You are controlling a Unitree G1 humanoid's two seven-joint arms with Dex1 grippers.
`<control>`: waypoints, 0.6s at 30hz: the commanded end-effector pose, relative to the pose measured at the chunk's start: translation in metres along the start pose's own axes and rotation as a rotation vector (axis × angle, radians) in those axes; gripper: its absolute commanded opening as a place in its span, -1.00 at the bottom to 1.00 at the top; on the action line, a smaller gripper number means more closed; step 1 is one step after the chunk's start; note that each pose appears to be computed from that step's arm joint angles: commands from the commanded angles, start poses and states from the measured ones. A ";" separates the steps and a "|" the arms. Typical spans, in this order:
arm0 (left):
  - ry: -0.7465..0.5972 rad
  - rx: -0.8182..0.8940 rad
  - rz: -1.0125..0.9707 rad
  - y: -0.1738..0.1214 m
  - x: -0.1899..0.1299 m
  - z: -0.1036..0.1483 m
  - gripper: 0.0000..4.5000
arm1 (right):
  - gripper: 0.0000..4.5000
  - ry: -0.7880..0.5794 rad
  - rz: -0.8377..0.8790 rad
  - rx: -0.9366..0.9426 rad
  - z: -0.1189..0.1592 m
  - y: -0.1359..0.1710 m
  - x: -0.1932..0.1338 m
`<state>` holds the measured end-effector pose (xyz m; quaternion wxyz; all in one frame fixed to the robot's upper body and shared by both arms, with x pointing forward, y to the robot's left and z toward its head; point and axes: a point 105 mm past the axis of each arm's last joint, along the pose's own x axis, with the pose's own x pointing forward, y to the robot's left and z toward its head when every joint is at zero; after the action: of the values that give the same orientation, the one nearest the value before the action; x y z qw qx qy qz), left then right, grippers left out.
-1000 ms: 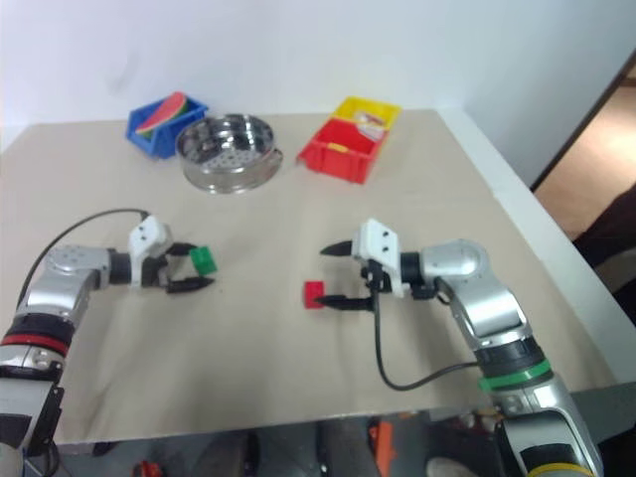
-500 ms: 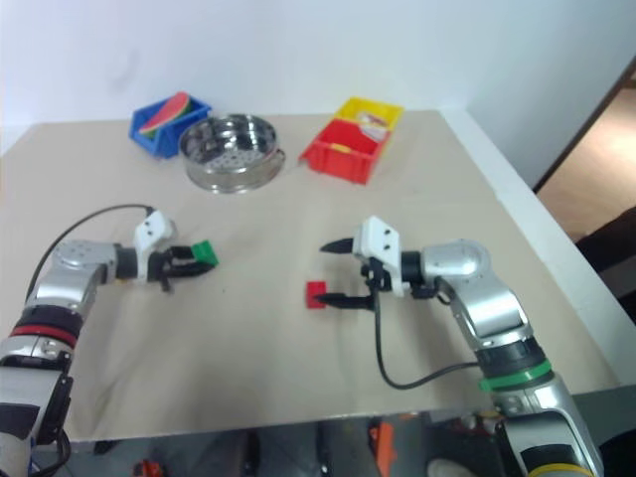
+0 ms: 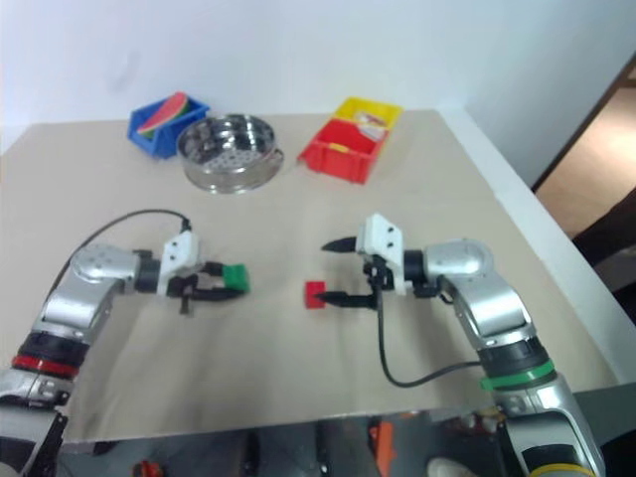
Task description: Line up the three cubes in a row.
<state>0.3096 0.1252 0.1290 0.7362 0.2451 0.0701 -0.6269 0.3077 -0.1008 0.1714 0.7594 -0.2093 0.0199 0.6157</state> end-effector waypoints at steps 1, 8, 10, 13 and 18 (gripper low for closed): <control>-0.018 0.011 -0.043 -0.013 0.007 0.013 -0.41 | 1.00 -0.037 -0.002 -0.033 0.016 -0.001 -0.005; 0.011 0.004 -0.040 -0.015 0.012 0.006 -0.41 | 1.00 -0.035 0.009 -0.023 0.016 0.001 -0.008; 0.015 0.002 -0.033 -0.013 0.013 0.004 -0.41 | 1.00 -0.031 0.008 -0.024 0.015 0.002 -0.009; 0.012 -0.016 -0.020 -0.011 0.015 0.002 -0.41 | 1.00 -0.027 0.007 -0.029 0.014 0.002 -0.009; 0.008 -0.045 -0.015 -0.011 0.021 -0.002 -0.41 | 1.00 -0.022 0.000 -0.035 0.012 0.001 -0.008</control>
<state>0.3012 0.1081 0.1098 0.7346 0.2246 0.0974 -0.6328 0.3038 -0.1024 0.1731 0.7548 -0.2009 0.0256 0.6239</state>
